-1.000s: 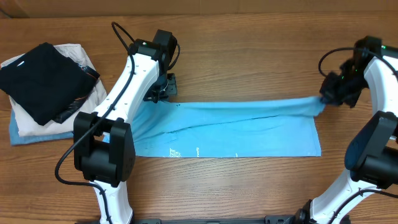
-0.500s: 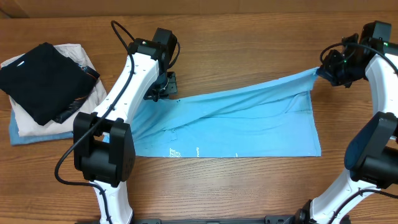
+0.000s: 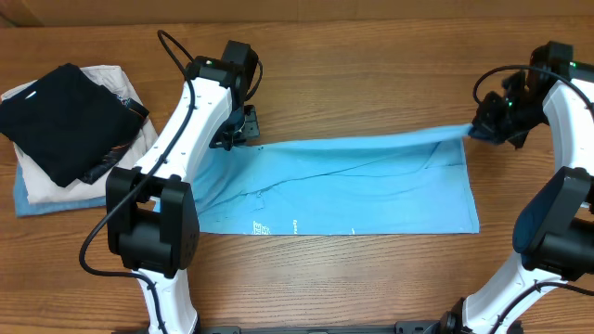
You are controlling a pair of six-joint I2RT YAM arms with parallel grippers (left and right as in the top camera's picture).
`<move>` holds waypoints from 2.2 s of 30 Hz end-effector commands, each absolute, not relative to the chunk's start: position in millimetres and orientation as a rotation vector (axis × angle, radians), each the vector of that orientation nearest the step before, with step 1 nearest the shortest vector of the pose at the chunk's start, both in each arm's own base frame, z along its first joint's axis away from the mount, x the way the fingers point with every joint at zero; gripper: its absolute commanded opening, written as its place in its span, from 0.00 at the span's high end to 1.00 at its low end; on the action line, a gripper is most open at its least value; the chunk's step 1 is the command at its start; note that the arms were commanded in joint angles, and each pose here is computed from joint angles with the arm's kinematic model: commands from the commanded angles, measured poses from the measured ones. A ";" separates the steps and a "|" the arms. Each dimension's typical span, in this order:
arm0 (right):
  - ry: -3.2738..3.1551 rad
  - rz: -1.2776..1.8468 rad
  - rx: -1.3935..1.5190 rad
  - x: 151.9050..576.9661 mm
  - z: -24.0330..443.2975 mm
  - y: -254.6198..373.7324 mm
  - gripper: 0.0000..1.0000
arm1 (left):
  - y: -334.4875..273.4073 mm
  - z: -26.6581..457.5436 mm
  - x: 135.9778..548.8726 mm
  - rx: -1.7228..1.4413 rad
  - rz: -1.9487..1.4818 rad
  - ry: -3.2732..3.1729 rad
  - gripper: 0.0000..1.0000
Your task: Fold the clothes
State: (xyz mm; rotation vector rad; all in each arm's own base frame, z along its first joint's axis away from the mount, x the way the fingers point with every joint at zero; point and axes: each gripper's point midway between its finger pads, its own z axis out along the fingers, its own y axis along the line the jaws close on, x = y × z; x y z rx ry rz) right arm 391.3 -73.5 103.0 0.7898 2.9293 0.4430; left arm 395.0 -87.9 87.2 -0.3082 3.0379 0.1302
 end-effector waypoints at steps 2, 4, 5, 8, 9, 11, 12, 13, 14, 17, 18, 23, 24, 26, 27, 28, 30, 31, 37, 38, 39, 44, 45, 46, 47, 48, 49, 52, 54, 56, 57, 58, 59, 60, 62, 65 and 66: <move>2.994 0.260 0.806 371.3 110.9 -88.6 0.96 | -85.8 101.7 403.0 -0.335 0.125 2.987 0.96; 3.028 0.248 0.820 362.6 110.4 -87.7 0.96 | -85.8 101.6 402.6 -0.335 0.126 2.988 0.96; 3.047 0.235 0.828 357.7 110.3 -87.9 0.96 | -86.3 101.5 401.7 -0.334 0.122 2.993 0.96; 3.095 0.205 0.845 345.4 110.2 -88.2 0.96 | -92.2 100.3 395.0 -0.331 0.072 3.030 0.96; 3.105 0.202 0.849 343.0 110.2 -87.9 0.96 | -94.3 100.0 391.5 -0.329 0.055 3.048 0.96; 3.122 0.204 0.856 338.7 110.3 -86.6 0.96 | -97.4 99.5 384.3 -0.331 0.029 3.082 0.96; 3.132 0.205 0.860 336.1 110.3 -85.8 0.96 | -99.2 99.2 380.7 -0.332 0.013 3.099 0.96; 3.145 0.205 0.864 333.0 109.7 -85.0 0.96 | -101.9 99.1 377.1 -0.331 -0.008 3.116 0.96; 3.157 0.202 0.869 329.9 108.7 -84.5 0.96 | -103.7 99.2 374.6 -0.327 -0.022 3.128 0.96; 3.187 0.207 0.880 322.2 101.6 -82.0 0.96 | -108.8 99.3 366.6 -0.286 -0.051 3.167 0.96; 3.198 0.208 0.884 319.4 97.7 -81.1 0.96 | -109.5 99.4 363.8 -0.283 -0.048 3.177 0.96; 3.255 0.217 0.906 302.5 76.1 -75.7 0.96 | -112.5 98.7 355.1 -0.233 -0.032 3.209 0.96; 3.265 0.219 0.911 299.2 72.4 -74.6 0.96 | -113.3 97.6 353.7 -0.228 -0.029 3.215 0.96; 3.286 0.222 0.919 291.9 63.4 -72.3 0.96 | -114.3 94.9 348.2 -0.205 -0.017 3.234 0.96; 3.296 0.223 0.923 288.8 60.5 -71.3 0.96 | -114.8 93.1 345.3 -0.190 -0.011 3.245 0.96; 3.305 0.225 0.926 285.3 55.9 -70.2 0.96 | -114.5 91.2 341.7 -0.186 0.000 3.257 0.96; 3.316 0.227 0.931 280.7 50.4 -68.7 0.96 | -114.7 87.8 337.6 -0.168 0.010 3.271 0.96; 3.321 0.227 0.932 278.6 47.1 -68.0 0.96 | -114.2 85.9 336.4 -0.164 0.016 3.275 0.96; 3.337 0.228 0.939 271.3 38.2 -65.8 0.96 | -107.5 77.1 327.0 -0.165 0.072 3.305 0.96; 3.337 0.228 0.939 271.2 38.1 -65.9 0.96 | -106.5 74.6 324.0 -0.166 0.080 3.316 0.96; 3.337 0.228 0.939 271.2 38.2 -65.9 0.96 | -106.2 73.8 322.9 -0.166 0.082 3.320 0.96; 3.357 0.151 0.945 265.5 38.0 -72.0 0.95 | -100.0 64.1 310.5 -0.166 0.131 3.360 0.96; 3.357 0.146 0.946 265.3 38.0 -72.5 0.95 | -98.1 62.4 308.3 -0.166 0.147 3.365 0.96; 3.357 0.147 0.945 265.4 38.0 -72.4 0.95 | -96.6 60.9 306.3 -0.165 0.160 3.371 0.96; 3.357 0.147 0.945 265.3 38.0 -72.3 0.95 | -95.6 59.4 304.2 -0.165 0.168 3.377 0.96; 3.358 0.147 0.945 265.2 38.0 -72.3 0.95 | -95.1 57.8 302.6 -0.165 0.171 3.382 0.96; 3.357 0.147 0.945 265.3 37.9 -72.3 0.94 | -94.6 56.4 301.2 -0.165 0.175 3.386 0.96; 3.360 0.146 0.945 264.6 37.8 -72.2 0.94 | -93.4 53.5 297.2 -0.166 0.184 3.398 0.96; 3.363 0.141 0.946 263.7 38.0 -72.5 0.94 | -92.7 52.2 295.3 -0.166 0.188 3.404 0.96; 3.364 0.140 0.945 263.7 38.0 -72.6 0.94 | -92.5 50.6 294.7 -0.166 0.189 3.405 0.95; 3.364 0.139 0.945 263.6 38.0 -72.6 0.94 | -92.7 50.0 295.1 -0.166 0.187 3.403 0.95; 3.364 0.140 0.946 263.5 38.1 -72.5 0.94 | -93.0 49.4 296.0 -0.166 0.184 3.399 0.94; 3.365 0.140 0.946 263.4 38.1 -72.6 0.94 | -93.4 49.1 297.0 -0.166 0.181 3.395 0.95; 3.368 0.139 0.946 262.8 38.3 -72.5 0.94 | -93.9 48.9 297.5 -0.167 0.176 3.393 0.96; 3.373 0.126 0.945 261.5 38.6 -73.5 0.93 | -94.9 49.2 296.3 -0.166 0.169 3.399 0.96; 3.373 0.119 0.944 261.3 38.6 -74.1 0.93 | -95.3 50.4 291.9 -0.142 0.180 3.416 0.96; 3.373 0.119 0.944 261.3 38.6 -74.1 0.93 | -95.5 51.0 289.9 -0.131 0.185 3.424 0.96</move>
